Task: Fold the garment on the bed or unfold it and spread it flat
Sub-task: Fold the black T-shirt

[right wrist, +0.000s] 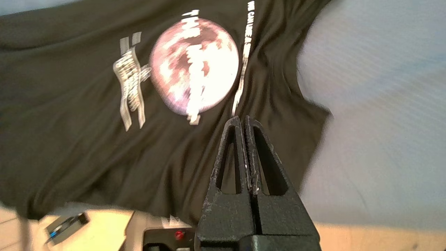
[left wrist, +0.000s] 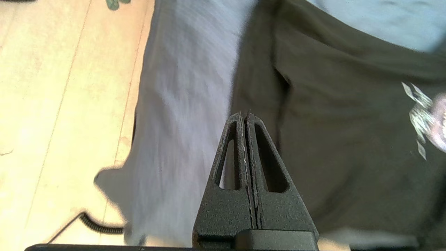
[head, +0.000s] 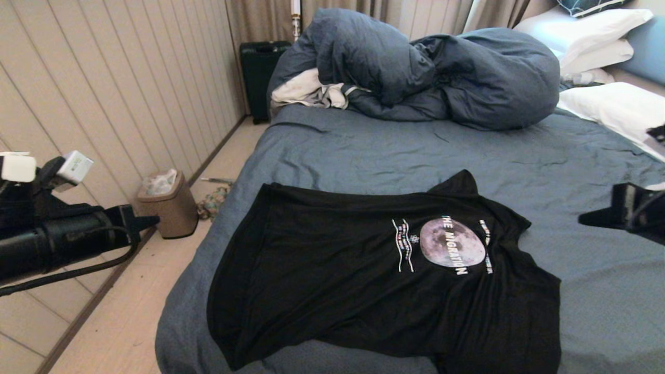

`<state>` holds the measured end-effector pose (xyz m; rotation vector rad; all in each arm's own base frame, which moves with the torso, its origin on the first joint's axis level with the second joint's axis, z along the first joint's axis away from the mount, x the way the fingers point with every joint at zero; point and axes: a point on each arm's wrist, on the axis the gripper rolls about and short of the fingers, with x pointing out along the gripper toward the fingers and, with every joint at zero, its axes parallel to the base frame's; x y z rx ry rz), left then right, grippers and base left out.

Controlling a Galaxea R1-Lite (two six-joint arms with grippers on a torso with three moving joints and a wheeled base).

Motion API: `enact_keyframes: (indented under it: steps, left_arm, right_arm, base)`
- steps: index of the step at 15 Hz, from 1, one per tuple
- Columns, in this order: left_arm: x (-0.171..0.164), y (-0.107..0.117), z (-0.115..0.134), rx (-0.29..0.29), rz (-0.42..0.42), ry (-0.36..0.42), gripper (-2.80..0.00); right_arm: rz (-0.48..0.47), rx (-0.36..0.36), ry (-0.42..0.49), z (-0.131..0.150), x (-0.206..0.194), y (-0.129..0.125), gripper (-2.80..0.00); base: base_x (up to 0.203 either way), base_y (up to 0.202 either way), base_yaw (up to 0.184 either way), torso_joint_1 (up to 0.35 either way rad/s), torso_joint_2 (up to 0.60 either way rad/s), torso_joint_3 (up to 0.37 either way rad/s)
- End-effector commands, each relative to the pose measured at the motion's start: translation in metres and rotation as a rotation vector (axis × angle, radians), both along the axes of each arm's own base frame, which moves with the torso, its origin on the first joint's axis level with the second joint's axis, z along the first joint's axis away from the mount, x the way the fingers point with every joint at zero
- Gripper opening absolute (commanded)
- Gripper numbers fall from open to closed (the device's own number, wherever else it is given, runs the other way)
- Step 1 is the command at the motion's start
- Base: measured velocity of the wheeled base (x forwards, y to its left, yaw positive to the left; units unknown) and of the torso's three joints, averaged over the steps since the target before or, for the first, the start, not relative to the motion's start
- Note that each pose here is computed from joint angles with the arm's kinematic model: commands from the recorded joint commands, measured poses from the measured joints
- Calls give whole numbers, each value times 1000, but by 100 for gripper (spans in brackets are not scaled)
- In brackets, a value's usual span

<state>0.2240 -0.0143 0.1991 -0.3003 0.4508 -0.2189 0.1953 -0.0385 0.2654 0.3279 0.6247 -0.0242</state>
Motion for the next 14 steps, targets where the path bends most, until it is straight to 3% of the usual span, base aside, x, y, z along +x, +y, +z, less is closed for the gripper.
enact_keyframes:
  steps: [1,3,5,8,10,12,14]
  left_arm:
    - [-53,5,21,2,11,-129,-280]
    - [-106,8,24,40,28,-179,-280]
    - [-150,10,22,72,40,-203,-280]
    - [-206,11,-3,138,105,-225,-280]
    - [-222,12,-40,215,119,-167,-280]
    - [-226,12,-72,245,102,-98,-280]
    - [-235,12,-93,264,71,-125,-280]
  right_arm:
    - [12,-48,-171,18,-77,18,-280]
    - [41,-107,-223,-3,-132,30,-280]
    - [58,-135,-212,-35,-166,38,-280]
    - [69,-161,-203,-85,-200,45,-280]
    - [96,-190,-235,-110,-216,48,-280]
    - [135,-231,-219,-143,-218,48,-280]
    - [148,-281,-275,-165,-206,46,-280]
  base:
    - [0,0,0,0,0,0]
    - [0,0,0,0,0,0]
    - [0,0,0,0,0,0]
    - [0,0,0,0,0,0]
    - [0,0,0,0,0,0]
    - [0,0,0,0,0,0]
    - [0,0,0,0,0,0]
